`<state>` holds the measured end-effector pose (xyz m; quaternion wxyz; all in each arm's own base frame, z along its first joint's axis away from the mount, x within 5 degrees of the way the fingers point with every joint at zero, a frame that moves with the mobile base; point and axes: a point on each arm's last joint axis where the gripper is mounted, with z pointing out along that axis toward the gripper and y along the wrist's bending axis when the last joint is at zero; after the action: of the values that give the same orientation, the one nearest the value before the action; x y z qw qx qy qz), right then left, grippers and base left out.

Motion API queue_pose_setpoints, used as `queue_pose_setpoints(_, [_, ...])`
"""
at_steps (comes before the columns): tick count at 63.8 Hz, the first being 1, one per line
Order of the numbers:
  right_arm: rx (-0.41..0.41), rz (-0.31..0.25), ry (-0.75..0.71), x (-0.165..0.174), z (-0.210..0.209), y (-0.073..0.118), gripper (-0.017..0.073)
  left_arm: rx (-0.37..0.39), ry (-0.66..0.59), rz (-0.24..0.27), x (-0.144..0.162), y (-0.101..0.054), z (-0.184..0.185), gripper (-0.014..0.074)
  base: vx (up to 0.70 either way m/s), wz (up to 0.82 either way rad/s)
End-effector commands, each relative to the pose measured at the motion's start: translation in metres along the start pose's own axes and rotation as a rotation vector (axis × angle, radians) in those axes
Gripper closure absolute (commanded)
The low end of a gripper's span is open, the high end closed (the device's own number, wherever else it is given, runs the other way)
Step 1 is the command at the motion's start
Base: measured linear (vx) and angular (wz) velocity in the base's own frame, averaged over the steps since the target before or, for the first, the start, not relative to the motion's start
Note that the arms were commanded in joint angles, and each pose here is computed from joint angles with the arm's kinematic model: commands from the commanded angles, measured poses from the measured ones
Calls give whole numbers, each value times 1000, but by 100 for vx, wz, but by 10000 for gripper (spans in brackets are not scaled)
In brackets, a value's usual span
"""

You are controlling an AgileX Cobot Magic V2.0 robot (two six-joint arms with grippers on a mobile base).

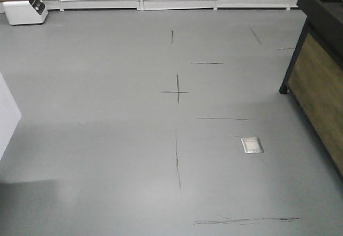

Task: Pick three apples into basket with both arms
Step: 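Drive the base forward toward the black fruit display table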

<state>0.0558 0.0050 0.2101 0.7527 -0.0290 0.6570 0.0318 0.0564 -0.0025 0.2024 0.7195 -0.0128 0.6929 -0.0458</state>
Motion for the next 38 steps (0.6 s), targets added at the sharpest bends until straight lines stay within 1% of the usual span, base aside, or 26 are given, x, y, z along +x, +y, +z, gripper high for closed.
queue_pose_setpoints(1, [-5, -11, -65, -2, -1, 0, 568, 11, -61, -9, 0, 0, 0, 600, 13, -10])
queue_pose_setpoints(38, [-5, -11, -65, -2, -1, 0, 568, 11, -61, -9, 0, 0, 0, 600, 16, -10])
